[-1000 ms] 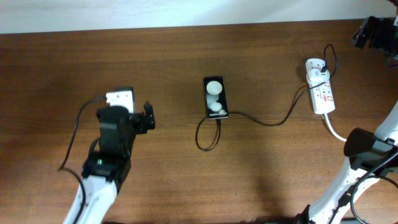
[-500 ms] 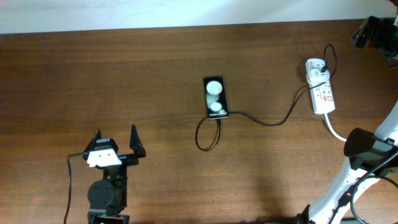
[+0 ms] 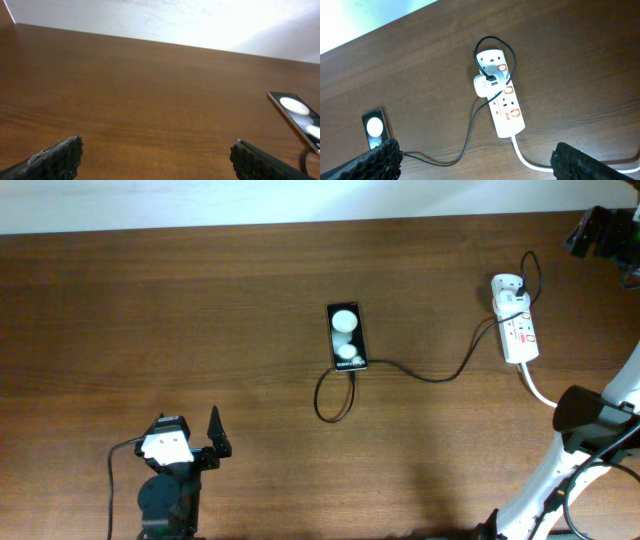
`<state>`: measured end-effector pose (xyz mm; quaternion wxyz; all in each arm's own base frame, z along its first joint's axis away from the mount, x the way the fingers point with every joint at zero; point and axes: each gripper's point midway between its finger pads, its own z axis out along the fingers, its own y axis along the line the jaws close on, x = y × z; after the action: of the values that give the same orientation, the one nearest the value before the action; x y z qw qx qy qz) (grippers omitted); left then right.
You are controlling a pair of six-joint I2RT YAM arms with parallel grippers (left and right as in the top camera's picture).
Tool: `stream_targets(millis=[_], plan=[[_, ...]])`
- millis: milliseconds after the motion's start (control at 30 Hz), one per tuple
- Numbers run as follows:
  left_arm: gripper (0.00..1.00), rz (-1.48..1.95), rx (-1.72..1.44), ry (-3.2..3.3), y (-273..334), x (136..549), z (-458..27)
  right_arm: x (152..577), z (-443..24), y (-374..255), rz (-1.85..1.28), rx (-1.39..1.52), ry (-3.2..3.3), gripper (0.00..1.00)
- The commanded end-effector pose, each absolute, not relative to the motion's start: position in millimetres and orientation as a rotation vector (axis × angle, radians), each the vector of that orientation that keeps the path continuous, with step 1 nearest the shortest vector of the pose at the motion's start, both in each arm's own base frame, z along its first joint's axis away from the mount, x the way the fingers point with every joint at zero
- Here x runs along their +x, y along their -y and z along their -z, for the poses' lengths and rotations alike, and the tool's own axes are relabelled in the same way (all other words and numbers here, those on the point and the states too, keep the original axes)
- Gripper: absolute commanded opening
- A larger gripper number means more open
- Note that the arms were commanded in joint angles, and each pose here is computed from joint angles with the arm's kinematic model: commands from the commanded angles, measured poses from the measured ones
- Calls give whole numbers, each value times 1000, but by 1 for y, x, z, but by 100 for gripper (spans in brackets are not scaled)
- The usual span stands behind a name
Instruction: Plug charger to phone and switch on socket
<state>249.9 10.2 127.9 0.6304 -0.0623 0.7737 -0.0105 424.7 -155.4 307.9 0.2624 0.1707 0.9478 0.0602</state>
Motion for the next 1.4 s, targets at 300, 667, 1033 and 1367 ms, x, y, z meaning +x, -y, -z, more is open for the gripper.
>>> stream_targets(millis=[300, 667, 1033, 1367], plan=[[99, -50, 36, -1654, -3, 246, -155, 421, -313, 156, -149, 474, -2555, 99], [99, -45, 39, -1651, -2, 246, -156, 421, -313, 156, -149, 474, -2555, 99], [99, -45, 39, -1651, -2, 246, -156, 421, -314, 156, -149, 474, -2554, 99], [99, -45, 39, -1651, -2, 246, -156, 427, -317, 155, -165, 457, -2528, 99]])
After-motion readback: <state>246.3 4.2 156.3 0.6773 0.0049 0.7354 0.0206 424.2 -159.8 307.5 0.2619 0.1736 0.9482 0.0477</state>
